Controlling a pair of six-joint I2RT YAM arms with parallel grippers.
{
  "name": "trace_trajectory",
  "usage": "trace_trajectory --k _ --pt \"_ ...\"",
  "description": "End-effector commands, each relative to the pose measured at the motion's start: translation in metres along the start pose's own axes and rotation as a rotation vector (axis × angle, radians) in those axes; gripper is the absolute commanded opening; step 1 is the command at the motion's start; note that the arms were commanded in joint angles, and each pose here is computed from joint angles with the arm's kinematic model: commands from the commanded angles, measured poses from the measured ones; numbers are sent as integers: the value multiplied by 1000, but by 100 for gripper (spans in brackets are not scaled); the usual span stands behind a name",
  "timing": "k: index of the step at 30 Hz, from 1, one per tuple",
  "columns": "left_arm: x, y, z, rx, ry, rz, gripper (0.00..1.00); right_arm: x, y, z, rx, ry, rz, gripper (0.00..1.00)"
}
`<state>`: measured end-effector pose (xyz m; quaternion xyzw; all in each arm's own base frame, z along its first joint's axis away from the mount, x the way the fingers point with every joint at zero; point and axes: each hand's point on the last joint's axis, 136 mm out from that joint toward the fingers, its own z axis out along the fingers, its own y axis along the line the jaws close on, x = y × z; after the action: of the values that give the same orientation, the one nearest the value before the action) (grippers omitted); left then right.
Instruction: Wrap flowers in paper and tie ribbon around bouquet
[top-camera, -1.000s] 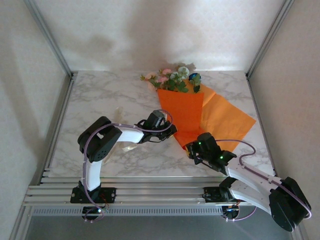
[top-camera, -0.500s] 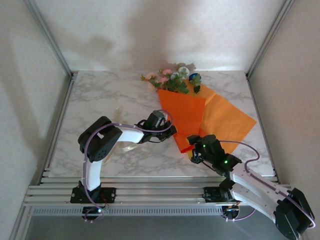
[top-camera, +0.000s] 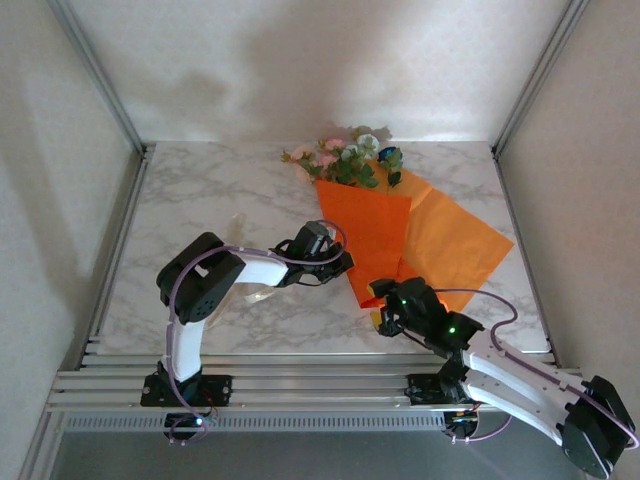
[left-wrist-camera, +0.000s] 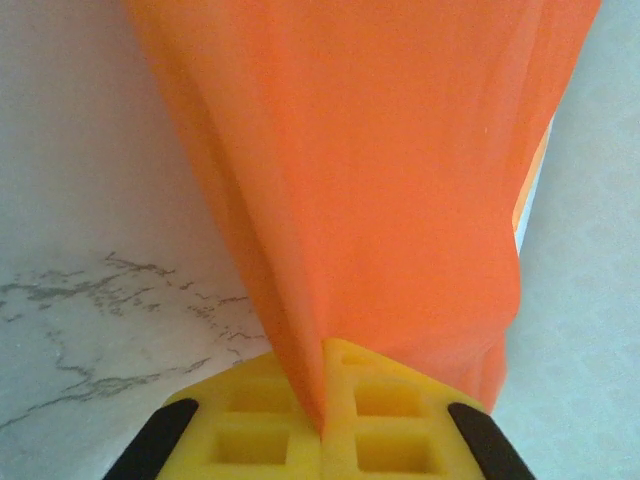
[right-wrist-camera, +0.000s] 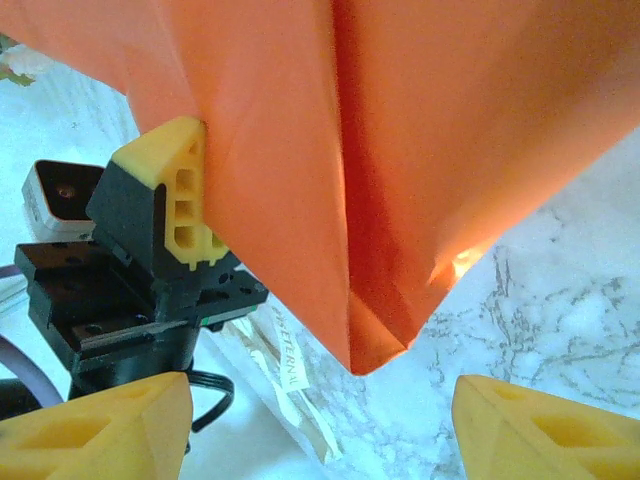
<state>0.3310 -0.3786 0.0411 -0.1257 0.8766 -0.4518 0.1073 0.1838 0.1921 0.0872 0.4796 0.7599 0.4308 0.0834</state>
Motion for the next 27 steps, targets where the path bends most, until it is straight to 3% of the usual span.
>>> trace_trajectory --k 1,10,11,13,15,18,21,24,27 --pt "5 10 1 -23 35 21 0 -16 -11 5 -3 -74 33 70" --pt "12 18 2 -52 89 48 0 -23 0 40 -8 -94 -1 63" --pt "12 20 1 -61 91 52 0 -25 0 41 -6 -100 -6 60" --pt "10 22 -2 -78 88 62 0 -29 -4 43 12 -112 -7 42" --pt "9 22 -5 -79 82 66 0 -31 -10 43 27 -121 -16 31" --pt "10 20 -8 -71 85 61 10 -33 -10 41 23 -129 -21 16" --pt "15 13 -13 -49 83 45 32 -33 -9 38 27 -136 -21 1" --pt "30 -1 -19 -22 88 27 44 -33 -10 37 29 -134 -16 0" --pt "51 -4 -23 -31 114 -5 46 -35 -12 36 27 -139 -7 0"
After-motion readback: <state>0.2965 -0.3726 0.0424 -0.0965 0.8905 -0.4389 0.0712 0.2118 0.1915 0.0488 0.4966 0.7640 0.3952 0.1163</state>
